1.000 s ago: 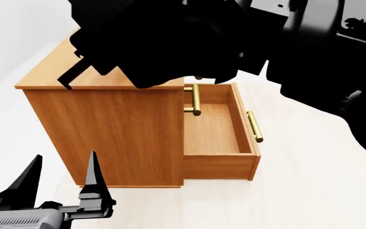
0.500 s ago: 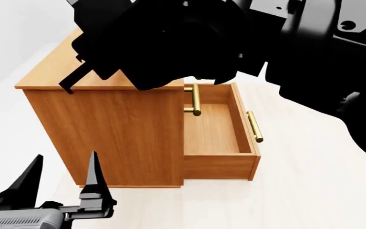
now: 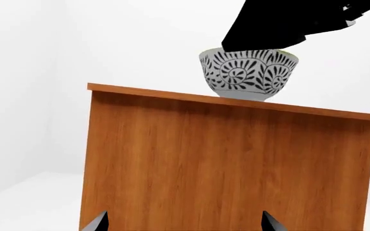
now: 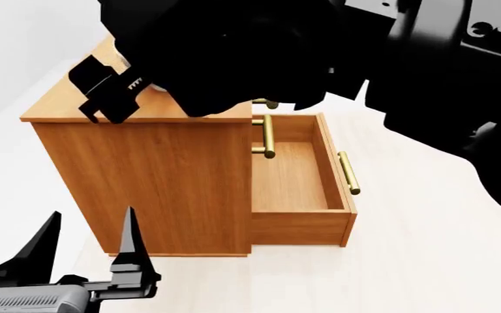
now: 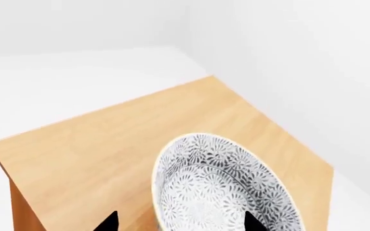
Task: Put the bowl on top of the cabinet.
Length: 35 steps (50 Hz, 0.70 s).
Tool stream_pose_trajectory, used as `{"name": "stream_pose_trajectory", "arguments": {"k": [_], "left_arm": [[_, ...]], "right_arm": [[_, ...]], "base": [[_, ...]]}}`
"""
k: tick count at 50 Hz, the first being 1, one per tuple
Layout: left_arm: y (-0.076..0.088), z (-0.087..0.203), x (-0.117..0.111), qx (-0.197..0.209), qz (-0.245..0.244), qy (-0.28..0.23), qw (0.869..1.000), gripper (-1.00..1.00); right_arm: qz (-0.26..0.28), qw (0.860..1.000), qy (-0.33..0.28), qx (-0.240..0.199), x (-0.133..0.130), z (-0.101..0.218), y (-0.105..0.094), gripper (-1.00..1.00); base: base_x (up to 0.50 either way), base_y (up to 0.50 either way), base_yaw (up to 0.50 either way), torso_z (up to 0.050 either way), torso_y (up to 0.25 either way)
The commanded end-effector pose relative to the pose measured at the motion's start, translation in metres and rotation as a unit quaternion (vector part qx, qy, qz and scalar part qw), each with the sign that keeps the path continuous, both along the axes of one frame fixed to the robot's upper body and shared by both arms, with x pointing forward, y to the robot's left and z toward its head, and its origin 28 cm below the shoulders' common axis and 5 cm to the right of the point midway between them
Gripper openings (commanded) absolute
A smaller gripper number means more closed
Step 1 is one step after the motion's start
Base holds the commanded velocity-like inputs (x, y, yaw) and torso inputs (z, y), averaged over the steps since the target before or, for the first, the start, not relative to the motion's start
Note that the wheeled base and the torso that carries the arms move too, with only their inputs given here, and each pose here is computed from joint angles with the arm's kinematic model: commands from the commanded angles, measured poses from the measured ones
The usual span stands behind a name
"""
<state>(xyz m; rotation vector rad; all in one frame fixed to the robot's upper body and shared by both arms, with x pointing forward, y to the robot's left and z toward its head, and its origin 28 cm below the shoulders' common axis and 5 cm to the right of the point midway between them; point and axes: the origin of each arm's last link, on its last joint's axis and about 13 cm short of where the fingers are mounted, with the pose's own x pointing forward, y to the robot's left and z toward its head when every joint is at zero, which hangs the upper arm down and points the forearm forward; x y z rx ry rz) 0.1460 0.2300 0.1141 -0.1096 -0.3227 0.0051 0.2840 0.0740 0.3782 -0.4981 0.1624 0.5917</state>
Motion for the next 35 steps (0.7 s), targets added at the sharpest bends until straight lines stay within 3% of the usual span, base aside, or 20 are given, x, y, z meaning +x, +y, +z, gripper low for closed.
{"name": "stream_pose_trajectory", "arguments": {"k": [1,30,35], "left_arm": [[0.0,0.0,0.0,0.0,0.0,0.0,1.0,1.0],[-0.002,-0.001,-0.001,0.004,-0.003,0.0,1.0,1.0],[-0.003,-0.002,0.0,0.005,-0.003,0.001,1.0,1.0]], "right_arm": [[-0.002,1.0,-0.005,0.011,0.001,0.006,-0.001,1.0],[0.012,0.993,-0.08,0.09,-0.025,0.086,-0.003,1.0],[0.011,0.99,-0.094,0.108,-0.034,0.095,-0.014,1.0]], "base": [[0.0,0.0,0.0,0.0,0.0],[0.0,0.0,0.0,0.0,0.0],[0.0,0.0,0.0,0.0,0.0]]}}
